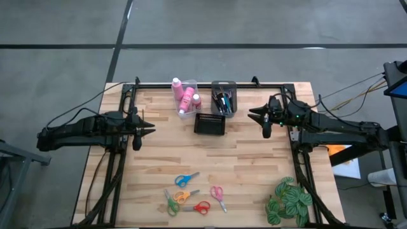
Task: Pick & Place Paint Supplies
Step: Put the black paint brush into the gray bin
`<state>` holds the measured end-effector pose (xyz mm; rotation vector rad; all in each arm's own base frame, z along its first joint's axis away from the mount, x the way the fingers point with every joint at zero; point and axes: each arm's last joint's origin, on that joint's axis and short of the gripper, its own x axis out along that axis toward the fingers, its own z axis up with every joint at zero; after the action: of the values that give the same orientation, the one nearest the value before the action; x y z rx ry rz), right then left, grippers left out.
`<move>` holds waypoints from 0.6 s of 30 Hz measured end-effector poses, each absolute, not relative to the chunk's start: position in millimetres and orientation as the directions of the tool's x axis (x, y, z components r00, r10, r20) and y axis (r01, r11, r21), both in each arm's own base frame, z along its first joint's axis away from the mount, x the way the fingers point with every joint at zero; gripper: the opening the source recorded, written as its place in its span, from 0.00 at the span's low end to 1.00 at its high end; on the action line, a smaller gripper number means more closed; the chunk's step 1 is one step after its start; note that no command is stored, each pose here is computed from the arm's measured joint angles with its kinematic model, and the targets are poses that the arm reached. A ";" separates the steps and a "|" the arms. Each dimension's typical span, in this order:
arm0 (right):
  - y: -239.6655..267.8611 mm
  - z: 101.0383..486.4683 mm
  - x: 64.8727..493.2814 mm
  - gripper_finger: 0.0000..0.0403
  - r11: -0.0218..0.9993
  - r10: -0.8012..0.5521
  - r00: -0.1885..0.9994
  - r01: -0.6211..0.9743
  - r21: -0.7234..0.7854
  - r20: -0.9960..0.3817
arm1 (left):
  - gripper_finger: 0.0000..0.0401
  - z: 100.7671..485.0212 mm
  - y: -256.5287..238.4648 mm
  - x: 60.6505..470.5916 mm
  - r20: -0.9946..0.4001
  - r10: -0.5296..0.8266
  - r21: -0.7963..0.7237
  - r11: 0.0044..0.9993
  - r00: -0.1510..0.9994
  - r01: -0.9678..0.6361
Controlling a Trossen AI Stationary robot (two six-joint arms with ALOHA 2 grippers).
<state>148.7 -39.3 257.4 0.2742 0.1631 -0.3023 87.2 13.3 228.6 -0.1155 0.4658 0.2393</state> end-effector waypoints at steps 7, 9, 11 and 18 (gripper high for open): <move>-39.4 257.2 149.2 0.31 0.918 -0.271 0.942 0.315 0.241 -0.201 | 0.25 228.6 13.3 87.2 -0.457 0.202 -0.055 0.966 0.866 -0.254; -39.4 257.1 149.2 0.31 0.918 -0.271 0.942 0.315 0.241 -0.201 | 0.25 228.6 13.3 87.2 -0.457 0.202 -0.056 0.966 0.866 -0.254; -39.4 257.2 149.2 0.31 0.918 -0.271 0.942 0.315 0.241 -0.201 | 0.25 228.7 13.3 87.2 -0.456 0.203 -0.035 0.969 0.866 -0.245; -39.4 257.1 149.3 0.31 0.918 -0.270 0.941 0.315 0.241 -0.201 | 0.25 227.5 13.7 86.5 -0.468 0.217 0.004 0.970 0.857 -0.243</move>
<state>149.3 -39.4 257.1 0.2745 0.1658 -0.3026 86.5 13.7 227.5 -0.0555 0.4851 0.2417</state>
